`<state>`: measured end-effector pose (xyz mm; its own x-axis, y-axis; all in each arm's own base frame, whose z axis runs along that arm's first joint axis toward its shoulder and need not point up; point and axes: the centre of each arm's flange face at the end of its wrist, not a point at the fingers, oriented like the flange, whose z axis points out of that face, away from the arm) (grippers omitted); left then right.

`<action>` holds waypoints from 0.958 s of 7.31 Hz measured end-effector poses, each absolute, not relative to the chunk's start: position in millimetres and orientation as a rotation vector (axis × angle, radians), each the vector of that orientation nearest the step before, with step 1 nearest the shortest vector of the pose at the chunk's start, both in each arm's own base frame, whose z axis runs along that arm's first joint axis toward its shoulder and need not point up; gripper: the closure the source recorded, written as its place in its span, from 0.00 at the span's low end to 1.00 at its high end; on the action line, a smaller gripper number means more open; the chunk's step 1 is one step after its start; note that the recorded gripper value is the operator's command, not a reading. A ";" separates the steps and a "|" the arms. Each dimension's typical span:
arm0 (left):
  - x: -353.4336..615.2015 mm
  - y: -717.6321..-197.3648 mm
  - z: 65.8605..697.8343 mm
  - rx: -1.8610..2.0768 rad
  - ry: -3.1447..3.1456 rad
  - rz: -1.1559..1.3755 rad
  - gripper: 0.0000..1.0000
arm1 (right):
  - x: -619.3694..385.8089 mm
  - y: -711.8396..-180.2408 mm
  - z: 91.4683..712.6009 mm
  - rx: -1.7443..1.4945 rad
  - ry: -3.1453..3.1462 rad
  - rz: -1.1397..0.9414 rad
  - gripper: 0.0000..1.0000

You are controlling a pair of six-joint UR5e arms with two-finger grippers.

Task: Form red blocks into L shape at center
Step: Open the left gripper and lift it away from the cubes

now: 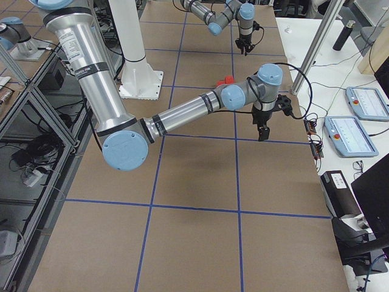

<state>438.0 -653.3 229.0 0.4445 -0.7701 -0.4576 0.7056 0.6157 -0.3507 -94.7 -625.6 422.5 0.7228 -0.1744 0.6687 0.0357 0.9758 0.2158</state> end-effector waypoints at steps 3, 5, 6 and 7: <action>315.9 -634.1 287.3 0.086 0.656 -0.561 0.00 | -84.8 -609.3 438.1 0.218 -0.684 -0.108 0.01; 200.8 -603.5 370.4 0.146 0.641 -0.248 0.00 | -74.8 -609.1 443.3 0.214 -0.680 -0.090 0.01; 139.3 -589.0 415.7 0.155 0.637 -0.100 0.00 | -60.3 -608.9 448.1 0.208 -0.690 -0.066 0.01; 84.9 -576.5 453.5 0.157 0.630 -0.041 0.00 | -41.4 -605.2 460.0 0.190 -0.719 -0.046 0.01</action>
